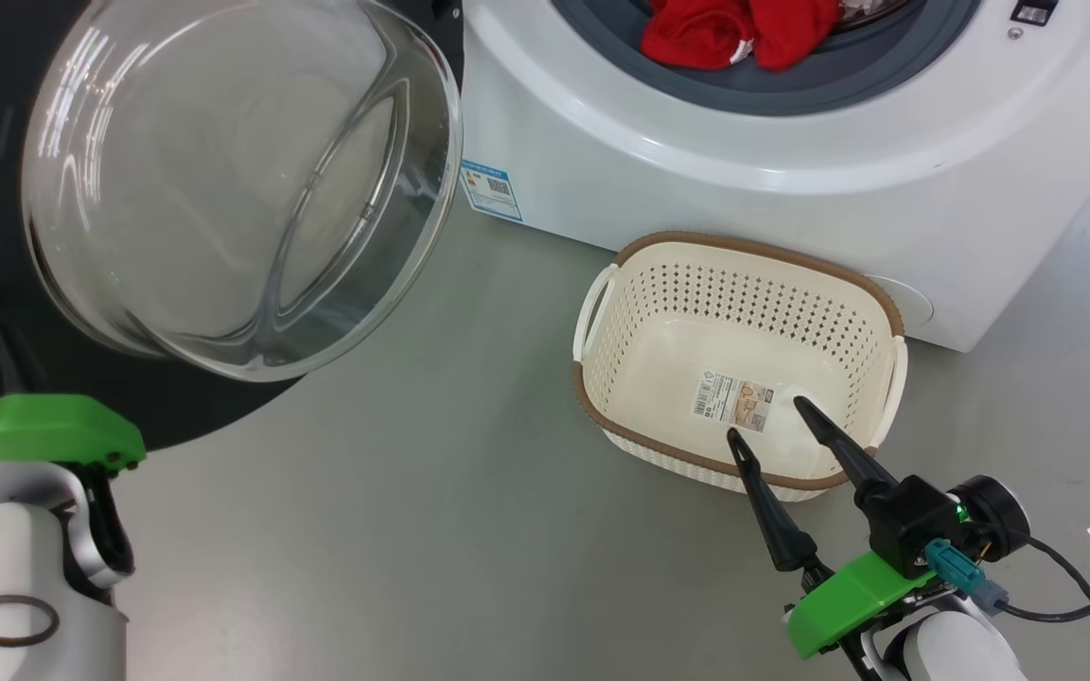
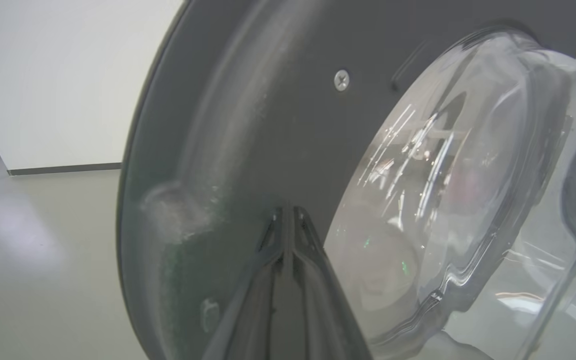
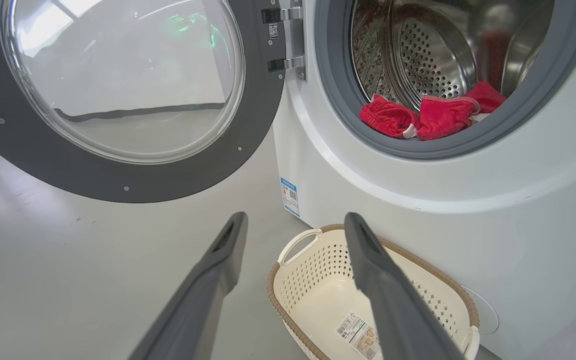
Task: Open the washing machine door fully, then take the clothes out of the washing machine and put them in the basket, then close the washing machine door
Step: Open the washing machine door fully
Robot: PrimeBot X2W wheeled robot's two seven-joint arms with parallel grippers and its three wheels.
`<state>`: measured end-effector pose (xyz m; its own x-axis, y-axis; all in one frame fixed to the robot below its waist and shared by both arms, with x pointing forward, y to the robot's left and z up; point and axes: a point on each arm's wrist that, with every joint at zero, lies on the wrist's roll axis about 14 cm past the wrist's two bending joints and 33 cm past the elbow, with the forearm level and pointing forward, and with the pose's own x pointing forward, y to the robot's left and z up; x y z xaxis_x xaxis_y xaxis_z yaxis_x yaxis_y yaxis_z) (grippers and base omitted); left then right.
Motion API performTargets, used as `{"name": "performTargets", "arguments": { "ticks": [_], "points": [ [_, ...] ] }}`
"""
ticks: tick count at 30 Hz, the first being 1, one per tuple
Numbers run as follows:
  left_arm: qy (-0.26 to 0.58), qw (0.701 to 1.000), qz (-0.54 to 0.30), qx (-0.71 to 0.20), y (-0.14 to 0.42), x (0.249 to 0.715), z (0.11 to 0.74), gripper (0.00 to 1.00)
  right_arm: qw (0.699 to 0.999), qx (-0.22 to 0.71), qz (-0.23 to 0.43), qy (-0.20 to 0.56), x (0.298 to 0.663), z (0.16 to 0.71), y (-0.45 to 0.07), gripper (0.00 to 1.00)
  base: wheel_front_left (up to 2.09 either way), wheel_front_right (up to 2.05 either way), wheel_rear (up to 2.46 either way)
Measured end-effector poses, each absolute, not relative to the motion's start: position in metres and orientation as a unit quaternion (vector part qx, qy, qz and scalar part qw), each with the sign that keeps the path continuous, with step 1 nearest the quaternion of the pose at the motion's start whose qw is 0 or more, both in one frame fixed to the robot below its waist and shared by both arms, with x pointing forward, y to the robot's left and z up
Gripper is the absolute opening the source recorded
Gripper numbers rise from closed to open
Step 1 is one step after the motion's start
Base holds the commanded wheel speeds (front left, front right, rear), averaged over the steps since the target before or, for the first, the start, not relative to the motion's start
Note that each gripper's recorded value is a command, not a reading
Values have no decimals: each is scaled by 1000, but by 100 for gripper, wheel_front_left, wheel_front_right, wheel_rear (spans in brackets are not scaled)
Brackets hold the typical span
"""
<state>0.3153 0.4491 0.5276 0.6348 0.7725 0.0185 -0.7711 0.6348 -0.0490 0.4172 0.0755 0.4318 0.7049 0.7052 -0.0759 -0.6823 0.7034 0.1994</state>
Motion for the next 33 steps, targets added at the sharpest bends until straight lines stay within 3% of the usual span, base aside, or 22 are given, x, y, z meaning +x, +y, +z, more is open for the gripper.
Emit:
{"name": "performTargets", "arguments": {
  "ticks": [1, 14, 19, 33],
  "points": [
    [-25, 905, 425, -18, 447, 317, 531, 100, 920, 80, 376, 73, 417, 432, 75, 100, 0, 0, 0],
    [-150, 925, 350, -5, 402, 338, 599, 100, 937, 92, 333, 51, 429, 447, 48, 100, 0, 0, 0],
    [-200, 941, 272, -8, 360, 357, 625, 100, 952, 97, 287, 41, 440, 454, 17, 100, 0, 0, 0],
    [-163, 979, 79, -90, 255, 409, 601, 100, 984, 98, 147, -21, 452, 492, -86, 100, 0, 0, 0]
  ]
}}
